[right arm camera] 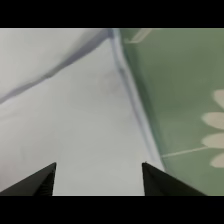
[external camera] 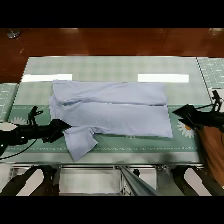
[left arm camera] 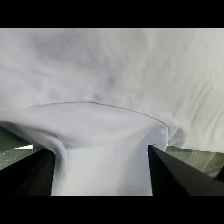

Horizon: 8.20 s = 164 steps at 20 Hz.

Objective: Fold the shirts.

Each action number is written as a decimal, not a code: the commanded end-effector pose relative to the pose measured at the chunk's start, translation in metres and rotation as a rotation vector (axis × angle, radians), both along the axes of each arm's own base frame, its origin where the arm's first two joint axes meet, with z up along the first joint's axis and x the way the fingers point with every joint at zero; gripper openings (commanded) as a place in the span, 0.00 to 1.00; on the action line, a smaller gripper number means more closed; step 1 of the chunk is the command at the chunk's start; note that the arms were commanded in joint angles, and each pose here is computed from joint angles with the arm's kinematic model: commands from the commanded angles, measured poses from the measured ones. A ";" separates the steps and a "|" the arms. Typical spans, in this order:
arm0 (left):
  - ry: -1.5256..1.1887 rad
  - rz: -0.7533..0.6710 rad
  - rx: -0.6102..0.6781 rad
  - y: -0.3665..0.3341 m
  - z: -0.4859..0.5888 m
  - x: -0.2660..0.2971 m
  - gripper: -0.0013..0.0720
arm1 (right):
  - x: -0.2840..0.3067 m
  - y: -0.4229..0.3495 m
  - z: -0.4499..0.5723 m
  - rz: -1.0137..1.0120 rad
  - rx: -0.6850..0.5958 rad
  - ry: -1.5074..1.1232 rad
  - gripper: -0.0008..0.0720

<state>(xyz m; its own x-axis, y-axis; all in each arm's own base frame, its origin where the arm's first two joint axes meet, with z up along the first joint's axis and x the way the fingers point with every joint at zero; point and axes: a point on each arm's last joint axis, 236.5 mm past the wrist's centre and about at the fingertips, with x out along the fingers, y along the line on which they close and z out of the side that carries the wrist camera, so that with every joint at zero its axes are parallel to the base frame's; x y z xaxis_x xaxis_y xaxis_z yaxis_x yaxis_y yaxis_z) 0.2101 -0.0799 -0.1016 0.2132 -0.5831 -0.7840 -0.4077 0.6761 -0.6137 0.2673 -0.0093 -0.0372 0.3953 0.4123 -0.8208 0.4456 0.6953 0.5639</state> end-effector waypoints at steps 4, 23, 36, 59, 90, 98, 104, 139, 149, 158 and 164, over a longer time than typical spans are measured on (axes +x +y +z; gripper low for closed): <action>-0.046 -0.120 -0.024 -0.015 0.007 -0.006 0.04 | -0.080 -0.016 -0.045 -0.017 -0.033 0.309 0.86; -0.081 -0.128 -0.018 -0.012 0.019 0.007 0.04 | -0.029 0.059 -0.060 0.128 0.196 0.174 0.04; -0.334 -0.004 0.065 0.033 0.099 0.177 0.04 | 0.131 0.046 0.012 0.168 0.043 -0.076 0.04; 0.105 -0.132 0.237 0.150 0.050 0.182 0.97 | 0.176 -0.027 -0.032 0.150 0.067 0.146 0.86; -0.506 -0.748 -0.019 -0.344 0.078 0.130 0.04 | -0.005 0.071 0.121 0.342 -0.183 -0.209 0.04; -0.216 -1.024 -0.135 -0.435 0.022 0.011 0.04 | -0.007 0.097 0.154 0.336 -0.085 -0.323 0.04; -0.190 -0.993 -0.188 -0.410 0.057 0.047 0.04 | -0.015 0.100 0.151 0.361 -0.075 -0.298 0.04; -0.537 -0.054 0.145 -0.029 0.138 0.007 0.04 | 0.193 0.304 0.175 0.773 0.197 -0.309 0.85; -0.538 -0.053 0.146 -0.029 0.138 0.007 0.04 | 0.026 0.129 0.001 -0.013 0.010 -0.085 0.85; -0.556 -0.036 0.152 -0.026 0.141 0.012 0.04 | 0.005 0.210 -0.041 0.143 0.388 0.089 0.85; -0.556 -0.036 0.152 -0.026 0.141 0.012 0.04 | 0.030 0.269 -0.054 0.314 0.389 0.136 0.85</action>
